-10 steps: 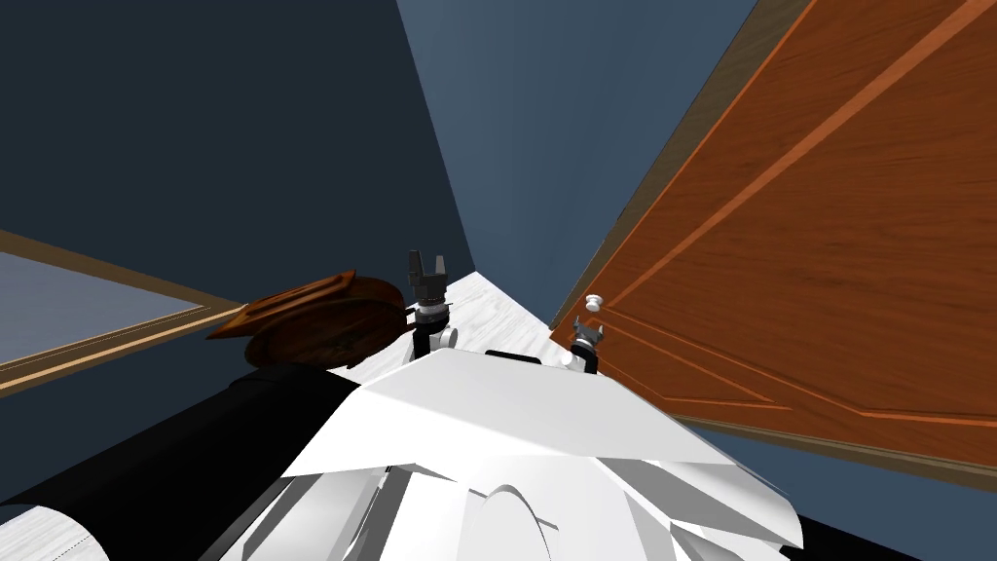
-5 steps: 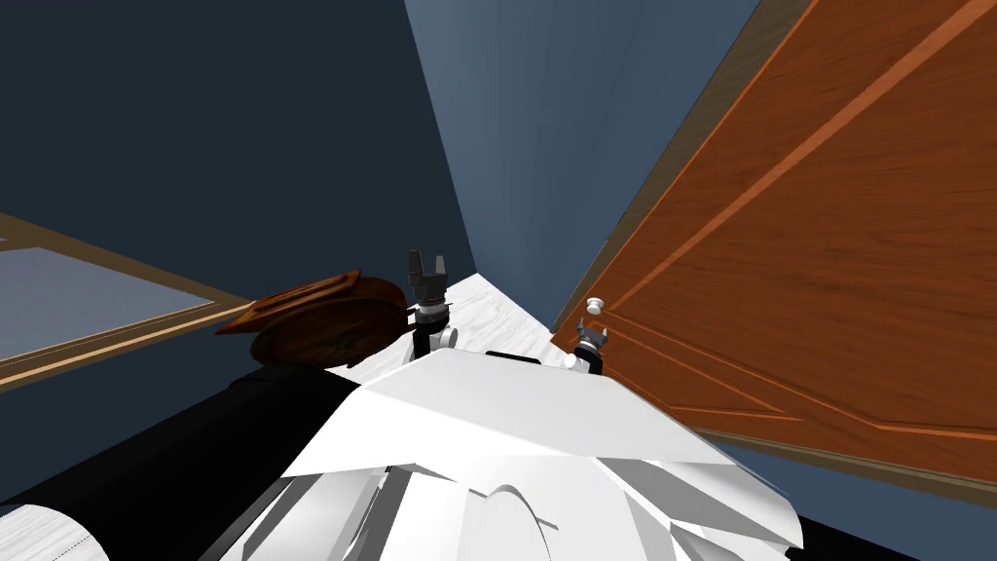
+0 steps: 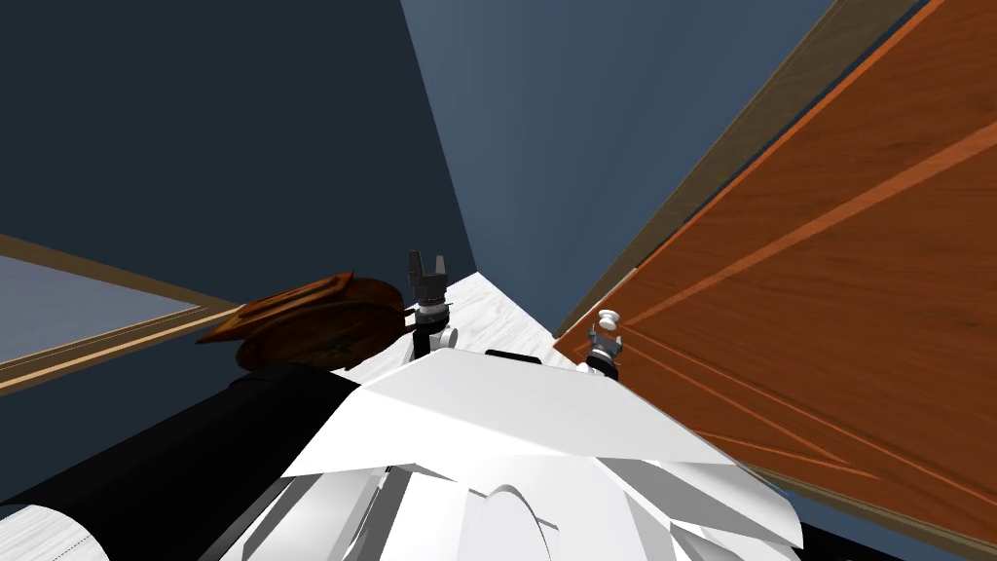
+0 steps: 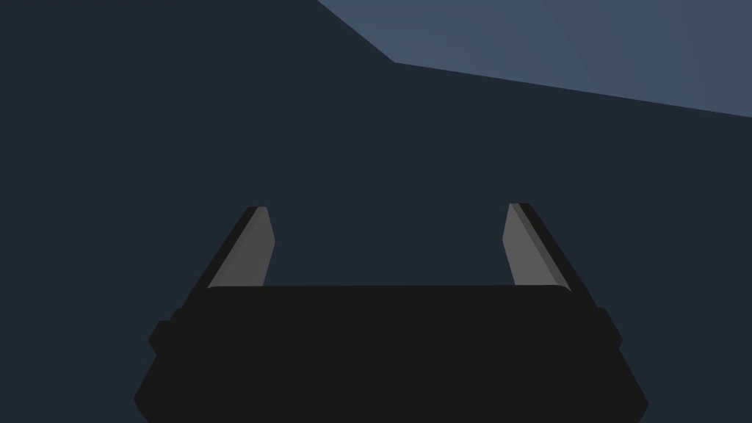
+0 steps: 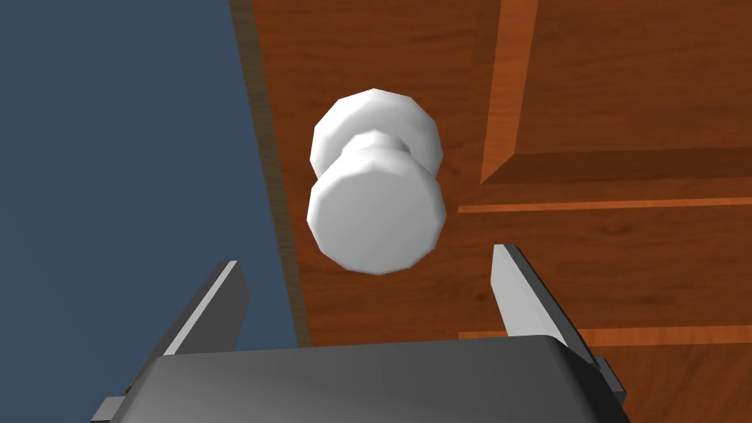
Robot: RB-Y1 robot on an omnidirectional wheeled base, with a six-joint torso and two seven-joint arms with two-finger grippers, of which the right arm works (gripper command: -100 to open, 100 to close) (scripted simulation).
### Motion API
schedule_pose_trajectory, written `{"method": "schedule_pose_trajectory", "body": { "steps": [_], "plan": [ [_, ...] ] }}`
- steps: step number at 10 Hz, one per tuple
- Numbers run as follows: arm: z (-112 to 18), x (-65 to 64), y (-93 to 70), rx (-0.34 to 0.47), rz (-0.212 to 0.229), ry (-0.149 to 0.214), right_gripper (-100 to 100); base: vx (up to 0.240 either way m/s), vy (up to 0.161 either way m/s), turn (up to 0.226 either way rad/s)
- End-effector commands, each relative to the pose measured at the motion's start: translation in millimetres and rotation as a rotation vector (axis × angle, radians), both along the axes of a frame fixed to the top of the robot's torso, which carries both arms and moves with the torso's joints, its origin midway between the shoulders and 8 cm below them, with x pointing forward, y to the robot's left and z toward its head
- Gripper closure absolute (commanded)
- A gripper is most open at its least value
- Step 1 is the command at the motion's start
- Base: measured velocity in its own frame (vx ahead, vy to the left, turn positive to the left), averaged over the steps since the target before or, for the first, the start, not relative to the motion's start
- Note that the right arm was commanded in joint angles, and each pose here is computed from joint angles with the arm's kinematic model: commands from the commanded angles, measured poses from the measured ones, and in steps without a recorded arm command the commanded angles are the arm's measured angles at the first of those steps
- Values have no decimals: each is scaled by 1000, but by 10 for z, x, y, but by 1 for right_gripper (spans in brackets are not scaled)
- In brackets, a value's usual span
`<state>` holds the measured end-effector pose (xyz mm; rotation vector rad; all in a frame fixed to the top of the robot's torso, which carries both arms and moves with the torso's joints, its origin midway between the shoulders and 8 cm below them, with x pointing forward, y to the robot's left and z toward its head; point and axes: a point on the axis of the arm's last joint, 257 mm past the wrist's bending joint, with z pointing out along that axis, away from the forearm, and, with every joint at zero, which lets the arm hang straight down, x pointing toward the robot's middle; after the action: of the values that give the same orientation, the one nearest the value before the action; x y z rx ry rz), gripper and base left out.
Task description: Pull the door open
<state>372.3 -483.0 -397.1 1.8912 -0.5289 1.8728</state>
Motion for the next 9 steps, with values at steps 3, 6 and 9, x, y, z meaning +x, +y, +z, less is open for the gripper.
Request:
{"method": "schedule_pose_trajectory", "body": {
  "steps": [3, 6, 9],
  "plan": [
    [37, -219, -351, 1, -15, -5, -100, 137, 4, 43],
    [53, -267, -422, 0, -17, -4, -100, 114, 1, 19],
    [53, -267, -422, 0, -17, -4, 100, -14, -4, -1]
  ]
}}
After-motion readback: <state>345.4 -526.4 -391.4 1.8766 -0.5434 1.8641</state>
